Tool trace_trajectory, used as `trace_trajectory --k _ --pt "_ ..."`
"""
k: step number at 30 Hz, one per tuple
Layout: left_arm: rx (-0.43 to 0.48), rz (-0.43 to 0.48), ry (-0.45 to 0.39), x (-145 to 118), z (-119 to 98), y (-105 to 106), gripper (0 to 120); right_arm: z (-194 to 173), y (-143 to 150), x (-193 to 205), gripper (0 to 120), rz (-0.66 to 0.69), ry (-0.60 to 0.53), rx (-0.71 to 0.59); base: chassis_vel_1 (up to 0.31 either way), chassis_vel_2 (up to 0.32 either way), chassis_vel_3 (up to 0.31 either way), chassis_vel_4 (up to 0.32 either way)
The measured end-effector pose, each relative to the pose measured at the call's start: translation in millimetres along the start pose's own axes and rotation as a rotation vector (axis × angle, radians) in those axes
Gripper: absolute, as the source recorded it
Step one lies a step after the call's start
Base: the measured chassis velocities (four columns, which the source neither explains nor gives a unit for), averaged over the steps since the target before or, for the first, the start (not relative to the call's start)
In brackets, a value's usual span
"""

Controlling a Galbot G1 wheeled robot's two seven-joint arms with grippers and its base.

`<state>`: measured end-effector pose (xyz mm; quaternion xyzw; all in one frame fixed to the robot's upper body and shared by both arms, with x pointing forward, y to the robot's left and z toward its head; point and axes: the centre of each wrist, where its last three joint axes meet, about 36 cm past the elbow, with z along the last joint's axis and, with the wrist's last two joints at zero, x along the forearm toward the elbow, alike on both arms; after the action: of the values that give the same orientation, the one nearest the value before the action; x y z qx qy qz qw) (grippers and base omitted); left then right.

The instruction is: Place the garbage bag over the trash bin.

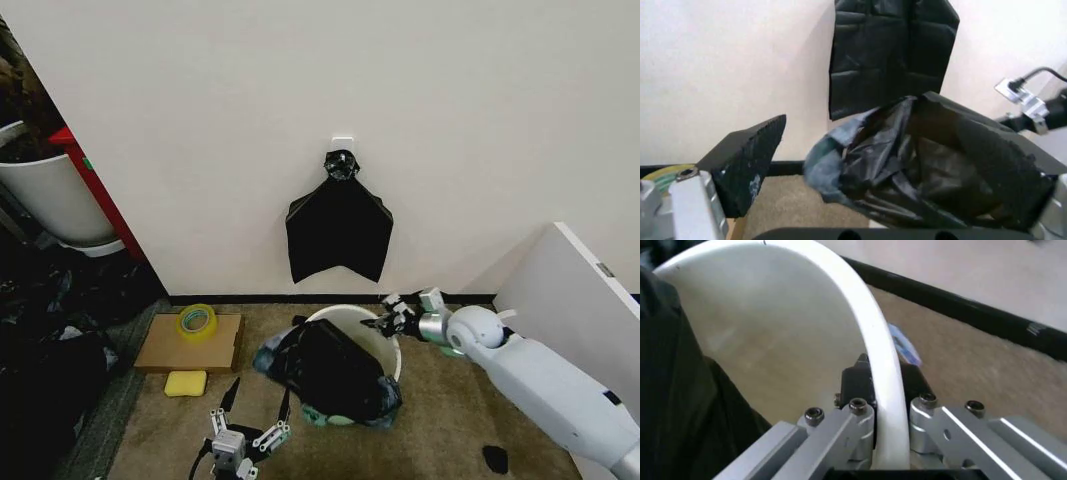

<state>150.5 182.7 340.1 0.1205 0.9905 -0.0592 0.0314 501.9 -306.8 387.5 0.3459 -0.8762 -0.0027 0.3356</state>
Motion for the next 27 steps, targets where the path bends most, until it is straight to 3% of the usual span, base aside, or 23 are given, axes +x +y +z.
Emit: trace_trajectory --k 10,19,22,27 --pt "0.005 0.007 -0.004 -7.2 -2.9 1.0 99 31.5 23.0 30.9 1 0.159 -0.049 -0.158 0.0 0.0 0.0 0.0" --pt "0.002 0.02 -0.009 -11.3 -4.7 1.5 99 29.6 79.4 34.3 1 0.321 -0.13 -0.296 0.0 0.0 0.0 0.0" --pt "0.0 0.024 -0.008 -11.3 -4.8 2.1 99 27.3 110.1 33.0 1 0.41 -0.152 -0.351 0.0 0.0 0.0 0.0" --pt "-0.002 0.026 -0.008 -10.4 -5.9 4.5 98 28.8 135.9 33.0 1 0.455 -0.159 -0.398 0.0 0.0 0.0 0.0"
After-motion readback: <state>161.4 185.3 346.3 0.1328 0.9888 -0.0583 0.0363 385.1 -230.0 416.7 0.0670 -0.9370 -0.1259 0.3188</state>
